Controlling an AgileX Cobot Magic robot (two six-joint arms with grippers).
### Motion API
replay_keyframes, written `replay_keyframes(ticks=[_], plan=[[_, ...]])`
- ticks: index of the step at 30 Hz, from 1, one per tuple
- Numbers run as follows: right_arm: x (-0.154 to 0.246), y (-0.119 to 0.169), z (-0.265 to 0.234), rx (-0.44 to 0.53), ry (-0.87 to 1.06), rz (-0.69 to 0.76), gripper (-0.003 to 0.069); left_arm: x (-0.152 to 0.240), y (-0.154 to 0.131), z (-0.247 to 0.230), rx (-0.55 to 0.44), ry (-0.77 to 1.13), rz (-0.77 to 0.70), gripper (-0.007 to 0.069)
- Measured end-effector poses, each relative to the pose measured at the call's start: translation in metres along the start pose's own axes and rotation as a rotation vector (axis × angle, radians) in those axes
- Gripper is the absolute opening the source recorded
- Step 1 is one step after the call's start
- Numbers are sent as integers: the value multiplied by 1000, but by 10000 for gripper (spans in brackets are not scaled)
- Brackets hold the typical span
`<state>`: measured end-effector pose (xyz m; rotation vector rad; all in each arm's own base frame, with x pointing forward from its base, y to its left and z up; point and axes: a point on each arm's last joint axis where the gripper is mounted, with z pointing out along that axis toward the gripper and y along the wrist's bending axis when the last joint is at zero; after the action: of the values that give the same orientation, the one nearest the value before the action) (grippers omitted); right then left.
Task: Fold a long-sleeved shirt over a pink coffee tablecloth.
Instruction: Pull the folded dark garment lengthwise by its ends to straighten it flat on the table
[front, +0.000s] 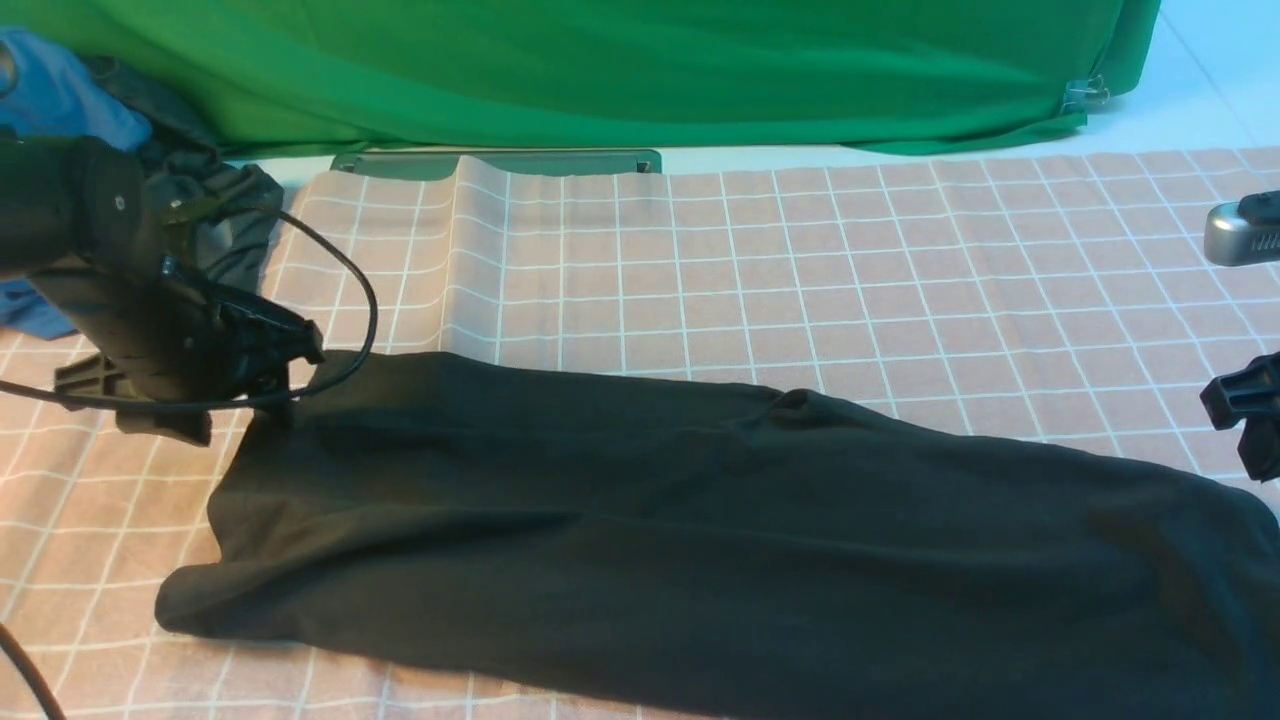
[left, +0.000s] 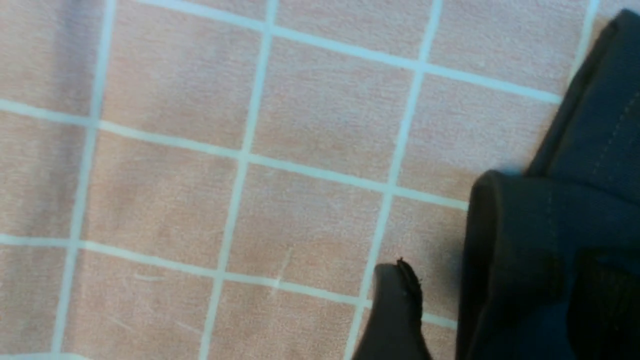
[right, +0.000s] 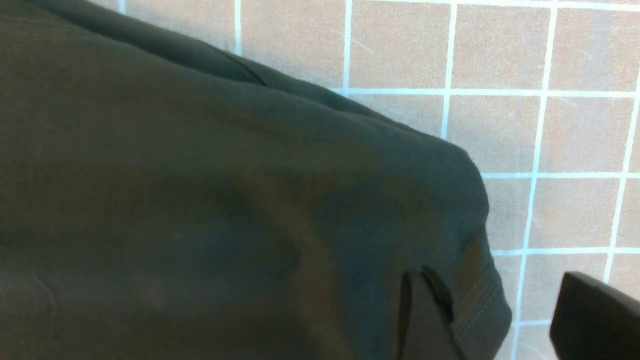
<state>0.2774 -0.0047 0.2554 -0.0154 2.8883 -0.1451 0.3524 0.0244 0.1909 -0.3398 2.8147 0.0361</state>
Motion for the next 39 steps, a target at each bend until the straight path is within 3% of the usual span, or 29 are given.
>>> replay_keyframes(ticks=[6,10,12,13,14,16,18,32,39], plan=[[0,0,0,0,-5,3,386,2,-4,6,39,29,-33,440],[-1,0,0,0,-6,6,386,7,-8,18,78,96,-1,395],[-1,0,0,0,-6,7,386,7,-10,20,92,109,-5,322],[-1,0,0,0,-6,7,386,6,-10,18,99,108,1,248],[-1,0,0,0,-6,7,386,6,-11,17,100,110,3,237],[-1,0,0,0,-6,7,386,1,-11,6,108,86,8,95],[-1,0,0,-1,-8,8,386,-2,-12,-5,114,63,18,46],[-4,3,-1,-38,-42,32,386,-20,-21,-37,208,10,-41,46],[-4,3,-1,-39,-47,33,386,-20,-19,-37,183,19,-21,78]])
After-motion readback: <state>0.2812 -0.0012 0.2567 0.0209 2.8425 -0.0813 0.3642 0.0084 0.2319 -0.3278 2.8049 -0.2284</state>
